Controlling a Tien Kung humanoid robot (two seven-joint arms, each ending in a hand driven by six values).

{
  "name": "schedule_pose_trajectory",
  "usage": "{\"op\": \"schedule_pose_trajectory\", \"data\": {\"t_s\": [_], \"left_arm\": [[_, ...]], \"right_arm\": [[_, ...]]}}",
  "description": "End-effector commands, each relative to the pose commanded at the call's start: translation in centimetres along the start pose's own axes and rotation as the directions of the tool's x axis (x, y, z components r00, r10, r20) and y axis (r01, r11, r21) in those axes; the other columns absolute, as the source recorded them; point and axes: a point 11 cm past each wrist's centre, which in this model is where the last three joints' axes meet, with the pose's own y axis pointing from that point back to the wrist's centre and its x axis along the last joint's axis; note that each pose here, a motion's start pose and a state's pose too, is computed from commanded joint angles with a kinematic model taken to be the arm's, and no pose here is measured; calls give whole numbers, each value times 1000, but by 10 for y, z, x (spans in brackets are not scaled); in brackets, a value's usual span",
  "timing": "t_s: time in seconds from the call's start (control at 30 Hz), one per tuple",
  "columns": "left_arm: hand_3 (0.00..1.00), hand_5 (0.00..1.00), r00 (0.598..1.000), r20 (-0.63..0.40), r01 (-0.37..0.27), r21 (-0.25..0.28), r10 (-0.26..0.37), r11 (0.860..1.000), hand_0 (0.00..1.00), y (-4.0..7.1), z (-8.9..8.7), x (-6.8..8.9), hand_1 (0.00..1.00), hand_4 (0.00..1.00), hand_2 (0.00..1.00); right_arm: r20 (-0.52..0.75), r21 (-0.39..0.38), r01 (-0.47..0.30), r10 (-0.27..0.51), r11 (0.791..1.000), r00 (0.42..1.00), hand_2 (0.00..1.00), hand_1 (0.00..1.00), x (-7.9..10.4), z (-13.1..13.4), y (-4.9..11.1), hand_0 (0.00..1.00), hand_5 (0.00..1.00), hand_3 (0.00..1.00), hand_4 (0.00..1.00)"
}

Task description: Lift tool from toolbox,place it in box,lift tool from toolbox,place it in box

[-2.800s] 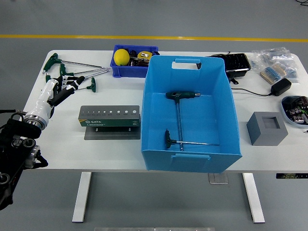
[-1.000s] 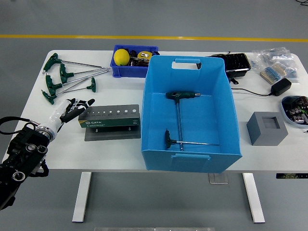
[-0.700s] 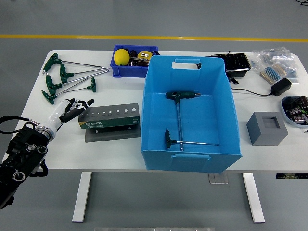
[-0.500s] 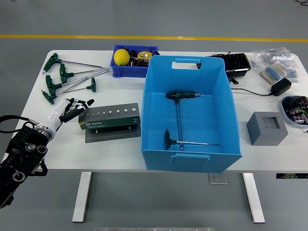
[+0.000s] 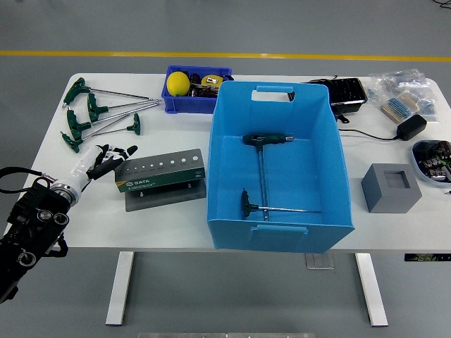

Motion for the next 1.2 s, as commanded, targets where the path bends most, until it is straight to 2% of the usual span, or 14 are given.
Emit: {"op": "schedule_pose_trajectory", "data": {"t_s": [0.13,0.17,0.33,0.37,0.93,1.13,1.17,1.2], "left_arm": [[670,925,1000,8,6,3,-6,1000,686,0,0,-1,434,965,557],[663,931,1000,10,7,3,-8,1000,673,0,0,-1,369,966,513],[663,931,1000,21,11,1,-11,1000,673,0,1,-1,369,966,513],[654,934,1000,23,12,2,-12,1000,661,0,1,-1,320,967,453],[645,940,999,42,19,5,-19,1000,648,1,1,-1,273,967,415],[646,943,999,49,-23,-12,23,1000,650,0,4,5,270,965,414],[658,937,998,49,-32,-15,33,999,674,0,4,7,443,963,547],[658,937,997,52,-48,-19,49,999,674,0,5,10,443,963,547]], "right_arm": [[-1,-3,1,-1,1000,1000,748,704,0,1,0,724,785,673,937],[-1,-3,1,-1,1000,1000,748,704,0,2,0,725,784,673,937],[-3,-7,1,-1,1000,1000,748,704,-1,4,0,725,784,673,937],[-3,-8,1,-1,1000,1000,748,704,-1,4,0,724,784,673,936],[-8,-16,0,0,1000,1000,748,704,0,8,0,724,785,672,936],[-4,-13,1,-1,1000,1000,748,703,-1,7,0,724,785,672,936],[-4,-13,1,-1,1000,1000,747,703,-1,7,0,724,786,672,936],[-3,-12,1,-1,1000,1000,747,703,-1,7,0,724,786,672,936]]}}
